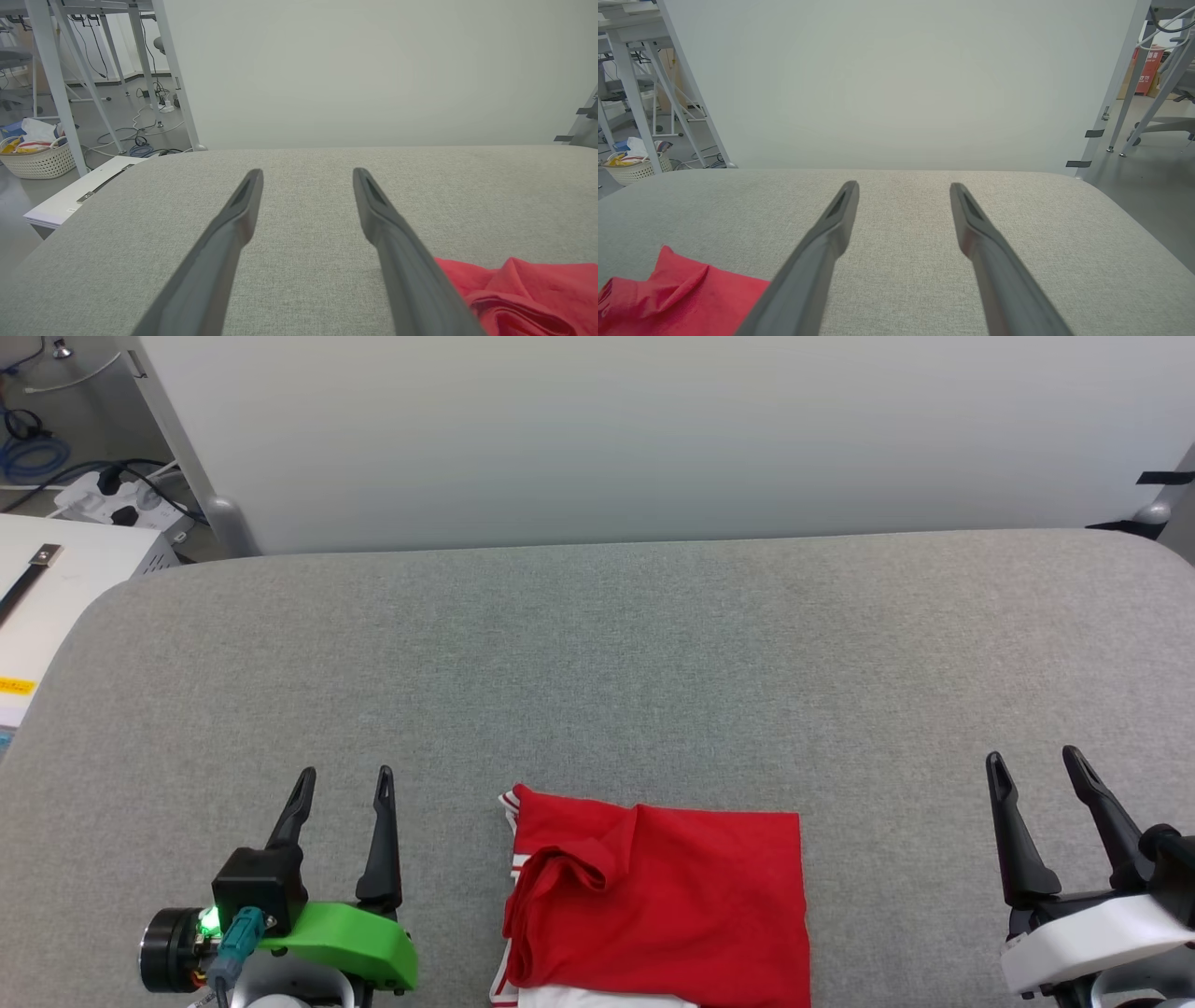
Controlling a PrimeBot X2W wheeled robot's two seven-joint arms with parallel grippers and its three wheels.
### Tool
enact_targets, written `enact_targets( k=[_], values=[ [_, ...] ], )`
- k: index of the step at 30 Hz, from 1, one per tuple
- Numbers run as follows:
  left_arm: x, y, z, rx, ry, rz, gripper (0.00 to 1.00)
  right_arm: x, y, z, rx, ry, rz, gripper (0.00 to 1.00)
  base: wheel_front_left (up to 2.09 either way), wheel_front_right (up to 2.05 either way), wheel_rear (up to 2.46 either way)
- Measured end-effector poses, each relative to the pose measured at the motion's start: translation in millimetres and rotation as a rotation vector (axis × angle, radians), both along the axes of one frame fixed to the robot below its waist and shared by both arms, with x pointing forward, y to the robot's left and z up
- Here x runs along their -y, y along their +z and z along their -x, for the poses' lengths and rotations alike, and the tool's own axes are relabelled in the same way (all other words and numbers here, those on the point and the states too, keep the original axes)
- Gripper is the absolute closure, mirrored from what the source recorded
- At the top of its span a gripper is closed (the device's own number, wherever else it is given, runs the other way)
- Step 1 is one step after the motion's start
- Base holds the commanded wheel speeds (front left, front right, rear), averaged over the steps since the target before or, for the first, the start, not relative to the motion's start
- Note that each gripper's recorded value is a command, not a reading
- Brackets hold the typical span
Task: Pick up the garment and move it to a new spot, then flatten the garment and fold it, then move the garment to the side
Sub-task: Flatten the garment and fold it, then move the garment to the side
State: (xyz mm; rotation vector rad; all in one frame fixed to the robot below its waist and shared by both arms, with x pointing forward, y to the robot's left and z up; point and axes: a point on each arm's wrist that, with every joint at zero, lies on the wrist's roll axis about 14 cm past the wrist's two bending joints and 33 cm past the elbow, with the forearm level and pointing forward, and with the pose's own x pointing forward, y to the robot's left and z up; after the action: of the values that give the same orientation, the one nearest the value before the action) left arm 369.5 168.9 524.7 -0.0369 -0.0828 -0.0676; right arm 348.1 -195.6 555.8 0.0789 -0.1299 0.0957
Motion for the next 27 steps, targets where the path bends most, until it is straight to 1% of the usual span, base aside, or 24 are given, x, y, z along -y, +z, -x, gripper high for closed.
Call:
enact_targets(
  k=[5,9,12,15,16,17,18,19,22,24,27],
  values=[
    [-3,-3,-1,-0.009,0.010,0.000,0.00,1,-1,-3,-0.011,-0.002,0.008,0.00,0.00,0.00,0.00],
    [-5,-5,-3,-0.014,0.019,0.000,0.00,13,-7,-6,-0.049,-0.032,-0.003,0.00,0.00,0.00,0.00],
    [-6,-5,-6,-0.012,0.024,0.003,0.00,31,-26,-7,-0.140,-0.070,-0.089,0.00,0.00,0.00,0.00],
    [-8,-4,-9,-0.009,0.030,0.007,0.00,51,-53,-7,-0.271,-0.101,-0.168,0.00,0.00,0.00,0.00],
    [-8,-4,-11,-0.010,0.033,0.008,0.00,56,-63,-6,-0.318,-0.107,-0.202,0.00,0.00,0.00,0.00],
    [-9,-4,-12,-0.009,0.035,0.010,0.00,56,-73,-6,-0.367,-0.104,-0.264,0.00,0.00,0.00,0.00],
    [-9,-4,-14,-0.008,0.037,0.011,0.00,55,-82,-5,-0.417,-0.094,-0.286,0.00,0.00,0.00,0.00],
    [-10,-4,-16,-0.008,0.040,0.013,0.00,49,-98,-2,-0.505,-0.066,-0.288,0.00,0.00,0.00,0.00],
    [-10,-6,-21,-0.011,0.047,0.017,0.00,19,-124,4,-0.685,0.049,-0.357,0.00,0.00,0.00,0.00],
    [-10,-8,-24,-0.017,0.053,0.020,0.00,0,-137,9,-0.780,0.120,-0.398,0.00,0.00,0.00,0.00],
    [-11,-11,-27,-0.023,0.062,0.023,0.00,-24,-152,15,-0.882,0.200,-0.432,0.00,0.00,0.00,0.00]
  ],
)
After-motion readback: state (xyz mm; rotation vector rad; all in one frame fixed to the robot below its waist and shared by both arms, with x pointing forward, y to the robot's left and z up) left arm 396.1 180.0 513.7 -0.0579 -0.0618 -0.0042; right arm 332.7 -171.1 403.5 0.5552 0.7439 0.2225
